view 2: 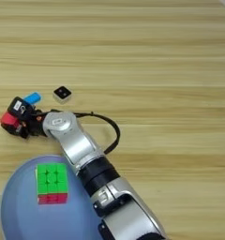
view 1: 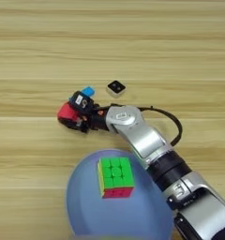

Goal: Move the objects on the table

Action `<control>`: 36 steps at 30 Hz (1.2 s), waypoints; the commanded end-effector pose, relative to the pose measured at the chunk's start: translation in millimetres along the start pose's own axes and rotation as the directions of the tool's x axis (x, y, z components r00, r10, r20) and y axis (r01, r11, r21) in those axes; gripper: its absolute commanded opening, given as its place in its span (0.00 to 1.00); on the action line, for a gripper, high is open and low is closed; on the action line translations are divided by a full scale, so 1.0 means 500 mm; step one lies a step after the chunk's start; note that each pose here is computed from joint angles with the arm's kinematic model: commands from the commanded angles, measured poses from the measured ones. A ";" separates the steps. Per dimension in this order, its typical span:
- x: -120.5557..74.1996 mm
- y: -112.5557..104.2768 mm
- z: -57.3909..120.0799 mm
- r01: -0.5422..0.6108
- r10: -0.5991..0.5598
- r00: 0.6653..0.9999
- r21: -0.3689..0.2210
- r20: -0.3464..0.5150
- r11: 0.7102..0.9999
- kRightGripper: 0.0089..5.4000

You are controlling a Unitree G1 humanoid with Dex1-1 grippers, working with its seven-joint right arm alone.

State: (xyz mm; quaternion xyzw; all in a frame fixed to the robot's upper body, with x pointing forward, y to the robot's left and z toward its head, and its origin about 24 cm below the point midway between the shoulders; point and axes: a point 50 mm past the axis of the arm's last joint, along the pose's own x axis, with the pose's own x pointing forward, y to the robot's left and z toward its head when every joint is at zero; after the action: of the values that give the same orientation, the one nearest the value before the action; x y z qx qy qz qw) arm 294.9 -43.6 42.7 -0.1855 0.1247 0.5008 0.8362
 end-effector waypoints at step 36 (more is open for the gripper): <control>-0.269 -0.044 0.109 -0.227 0.301 0.877 -0.230 0.374 0.946 0.44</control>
State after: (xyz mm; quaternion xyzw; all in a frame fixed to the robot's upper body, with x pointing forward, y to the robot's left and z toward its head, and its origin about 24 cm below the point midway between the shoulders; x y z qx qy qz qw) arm 250.8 -128.1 124.8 -0.0945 -0.0224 0.6561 0.7484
